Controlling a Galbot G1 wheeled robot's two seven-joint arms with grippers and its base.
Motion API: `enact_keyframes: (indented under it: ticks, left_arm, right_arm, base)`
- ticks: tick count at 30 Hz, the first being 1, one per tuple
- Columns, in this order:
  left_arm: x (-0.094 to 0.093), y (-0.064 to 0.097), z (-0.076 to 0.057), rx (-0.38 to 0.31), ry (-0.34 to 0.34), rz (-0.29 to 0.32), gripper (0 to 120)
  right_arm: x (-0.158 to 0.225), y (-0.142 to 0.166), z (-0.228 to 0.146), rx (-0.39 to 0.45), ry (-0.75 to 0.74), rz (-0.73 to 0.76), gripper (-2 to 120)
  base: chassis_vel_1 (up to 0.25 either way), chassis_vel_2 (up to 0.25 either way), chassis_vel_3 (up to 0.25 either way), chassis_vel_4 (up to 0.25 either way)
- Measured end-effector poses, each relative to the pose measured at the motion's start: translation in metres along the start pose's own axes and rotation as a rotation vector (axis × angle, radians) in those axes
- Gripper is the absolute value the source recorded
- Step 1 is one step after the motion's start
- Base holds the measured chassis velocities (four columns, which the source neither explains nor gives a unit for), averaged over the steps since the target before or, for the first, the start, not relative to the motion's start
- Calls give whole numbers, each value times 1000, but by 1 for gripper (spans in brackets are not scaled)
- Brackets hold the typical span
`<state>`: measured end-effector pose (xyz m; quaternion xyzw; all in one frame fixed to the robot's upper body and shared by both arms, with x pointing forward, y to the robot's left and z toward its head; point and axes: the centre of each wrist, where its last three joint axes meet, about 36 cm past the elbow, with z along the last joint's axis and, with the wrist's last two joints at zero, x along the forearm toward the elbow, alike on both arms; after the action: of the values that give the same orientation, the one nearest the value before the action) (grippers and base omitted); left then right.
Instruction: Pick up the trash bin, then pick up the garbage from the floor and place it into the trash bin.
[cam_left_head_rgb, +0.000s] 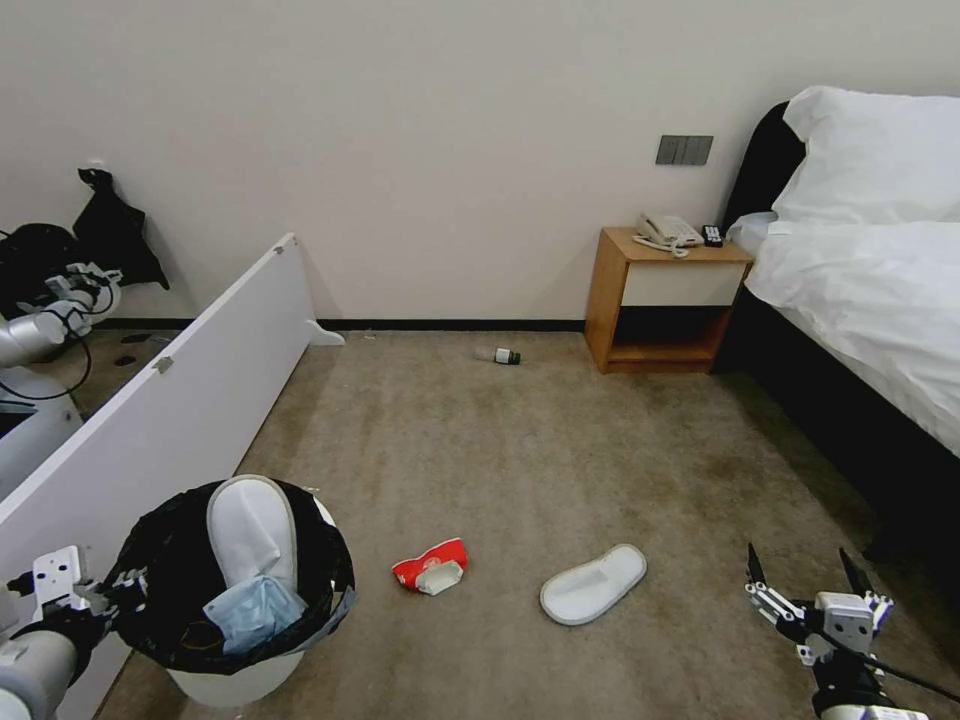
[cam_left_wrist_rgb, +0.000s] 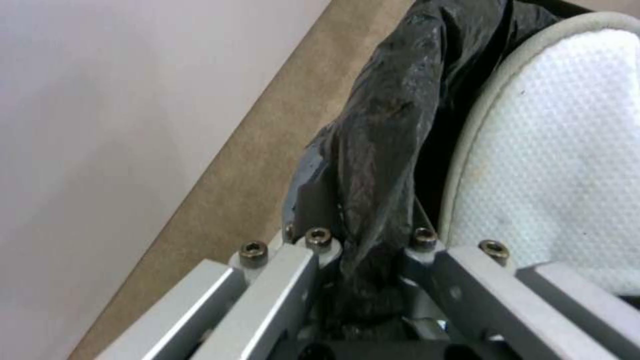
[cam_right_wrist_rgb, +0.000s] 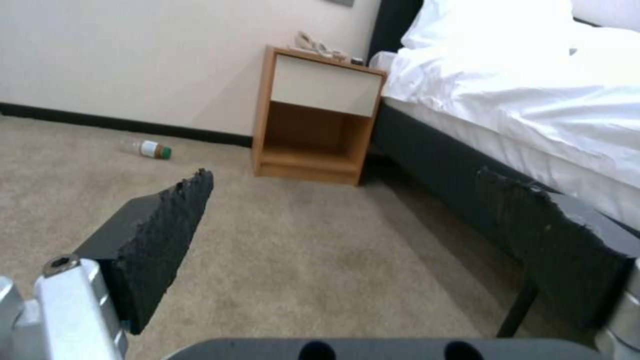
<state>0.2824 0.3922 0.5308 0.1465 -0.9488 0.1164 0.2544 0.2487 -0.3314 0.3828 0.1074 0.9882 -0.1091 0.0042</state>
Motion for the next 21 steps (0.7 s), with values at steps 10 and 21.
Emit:
enact_keyframes:
  ticks: [10, 21]
  left_arm:
    - [3, 0, 0, 3, -3, -1, 4]
    - [4, -2, -1, 3, -8, 3, 4]
  right_arm:
    - [-1, -1, -2, 2, -4, -8, 100]
    - [-1, -3, -4, -2, -8, -11, 100]
  base:
    - [0, 0, 0, 0]
    - [0, 0, 0, 0]
